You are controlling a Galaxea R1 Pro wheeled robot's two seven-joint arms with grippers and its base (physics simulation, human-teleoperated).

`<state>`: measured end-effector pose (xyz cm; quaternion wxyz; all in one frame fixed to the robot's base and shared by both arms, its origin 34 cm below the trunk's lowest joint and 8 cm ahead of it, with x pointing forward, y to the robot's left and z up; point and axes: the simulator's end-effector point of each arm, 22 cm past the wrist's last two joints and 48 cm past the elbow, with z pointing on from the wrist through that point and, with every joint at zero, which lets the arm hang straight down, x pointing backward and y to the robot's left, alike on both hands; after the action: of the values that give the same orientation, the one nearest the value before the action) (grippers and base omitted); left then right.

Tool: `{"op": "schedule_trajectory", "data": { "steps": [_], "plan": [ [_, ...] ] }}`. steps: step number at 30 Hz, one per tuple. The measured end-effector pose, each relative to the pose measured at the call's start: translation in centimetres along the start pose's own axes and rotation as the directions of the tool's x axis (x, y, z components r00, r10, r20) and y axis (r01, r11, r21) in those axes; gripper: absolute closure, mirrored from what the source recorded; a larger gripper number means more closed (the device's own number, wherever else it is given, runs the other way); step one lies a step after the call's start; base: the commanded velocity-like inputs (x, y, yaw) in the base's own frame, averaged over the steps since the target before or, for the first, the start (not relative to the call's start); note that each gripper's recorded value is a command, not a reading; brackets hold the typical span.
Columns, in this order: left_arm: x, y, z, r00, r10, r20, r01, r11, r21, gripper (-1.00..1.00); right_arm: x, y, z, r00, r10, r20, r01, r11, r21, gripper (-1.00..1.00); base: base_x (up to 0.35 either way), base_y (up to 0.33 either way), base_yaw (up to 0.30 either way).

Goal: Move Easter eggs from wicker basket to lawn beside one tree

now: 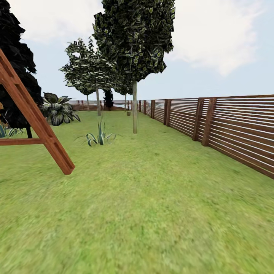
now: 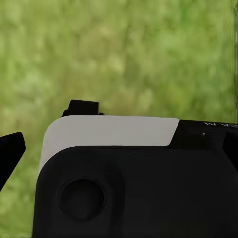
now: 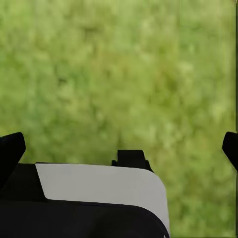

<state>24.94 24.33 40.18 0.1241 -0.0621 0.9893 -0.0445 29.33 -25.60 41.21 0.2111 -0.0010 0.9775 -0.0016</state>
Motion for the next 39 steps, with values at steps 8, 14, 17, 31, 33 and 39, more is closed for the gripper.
{"op": "schedule_trajectory", "data": {
  "steps": [8, 14, 17, 31, 33, 39],
  "plan": [
    [0.08, -0.1, 0.01, 1.0, 0.002, -0.003, -0.002, 1.0, 0.001, -1.0, 0.01, 0.08, 0.0, 1.0, -0.001, 0.0, 0.001, 1.0, -0.001, -1.0, 0.312, -0.141, 0.0],
    [0.19, -0.14, 0.01, 1.0, 0.004, -0.006, -0.004, 1.0, 0.001, -1.0, 0.01, 0.14, 0.0, 1.0, -0.001, 0.0, 0.001, 1.0, -0.002, -1.0, 0.312, -0.138, 0.0],
    [0.2, -0.14, 0.01, 1.0, 0.005, -0.006, -0.005, 1.0, 0.001, -1.0, 0.01, 0.14, 0.0, 1.0, -0.002, 0.0, 0.002, 1.0, -0.002, -1.0, 0.312, -0.134, 0.0],
    [0.4, -0.22, 0.02, 1.0, 0.006, -0.011, -0.006, 1.0, 0.001, -1.0, -0.06, 0.17, 0.01, 1.0, -0.001, 0.001, 0.001, 1.0, -0.002, -1.0, 0.312, -0.115, 0.0],
    [0.4, -0.21, 0.02, 1.0, 0.007, -0.011, -0.007, 1.0, 0.001, -1.0, -0.06, 0.15, 0.01, 1.0, -0.001, 0.001, 0.001, 1.0, -0.002, -1.0, 0.312, -0.103, 0.0],
    [0.39, -0.13, 0.01, 1.0, 0.006, -0.011, -0.006, 1.0, 0.0, -1.0, -0.06, 0.21, 0.01, 1.0, -0.001, 0.001, 0.001, 1.0, -0.003, -1.0, 0.312, -0.103, 0.0]
  ]
}}
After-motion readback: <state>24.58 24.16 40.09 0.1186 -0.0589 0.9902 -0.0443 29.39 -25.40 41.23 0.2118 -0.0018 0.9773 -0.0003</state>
